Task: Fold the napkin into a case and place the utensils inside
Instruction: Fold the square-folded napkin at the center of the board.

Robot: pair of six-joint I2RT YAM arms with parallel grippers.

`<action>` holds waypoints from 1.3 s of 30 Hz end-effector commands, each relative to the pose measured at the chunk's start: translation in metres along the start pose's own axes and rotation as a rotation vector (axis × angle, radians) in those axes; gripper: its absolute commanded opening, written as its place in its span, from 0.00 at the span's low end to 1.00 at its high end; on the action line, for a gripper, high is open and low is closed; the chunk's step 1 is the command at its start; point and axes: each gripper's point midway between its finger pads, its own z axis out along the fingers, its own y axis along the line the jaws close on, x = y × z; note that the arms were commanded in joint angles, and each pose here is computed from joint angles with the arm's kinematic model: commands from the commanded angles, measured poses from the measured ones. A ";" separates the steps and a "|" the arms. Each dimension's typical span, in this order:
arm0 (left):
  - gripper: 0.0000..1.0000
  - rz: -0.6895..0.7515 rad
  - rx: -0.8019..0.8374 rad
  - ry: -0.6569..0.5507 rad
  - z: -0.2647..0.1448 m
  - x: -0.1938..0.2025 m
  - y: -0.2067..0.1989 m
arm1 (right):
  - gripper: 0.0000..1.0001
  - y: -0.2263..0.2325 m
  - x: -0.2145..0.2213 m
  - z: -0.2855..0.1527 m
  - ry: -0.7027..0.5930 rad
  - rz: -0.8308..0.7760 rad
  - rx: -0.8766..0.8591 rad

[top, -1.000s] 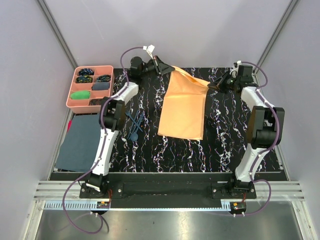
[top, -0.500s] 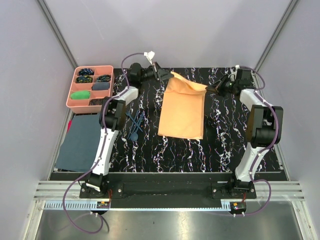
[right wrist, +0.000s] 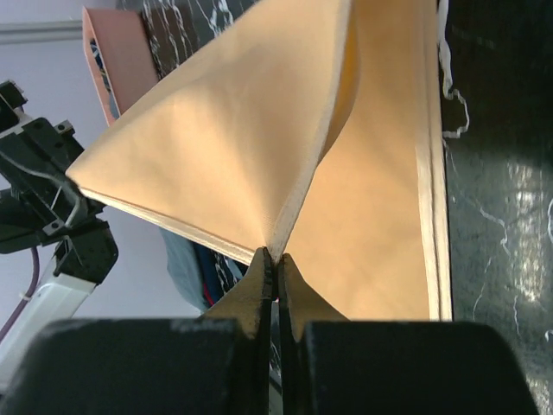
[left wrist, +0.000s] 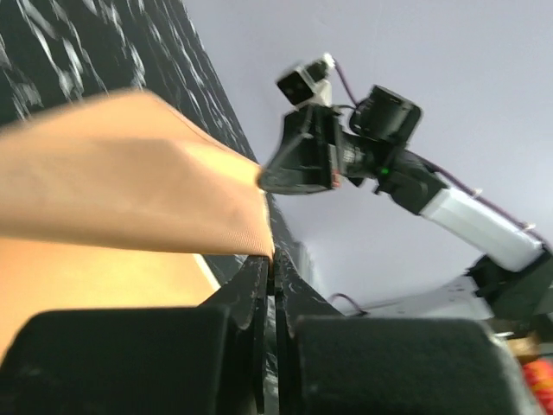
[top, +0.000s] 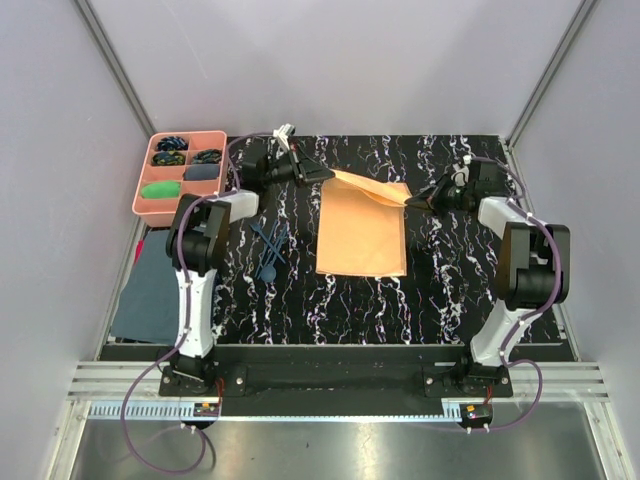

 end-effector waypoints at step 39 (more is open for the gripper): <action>0.00 -0.337 -0.680 0.375 -0.112 0.272 0.043 | 0.00 -0.099 0.148 -0.030 0.238 0.054 0.211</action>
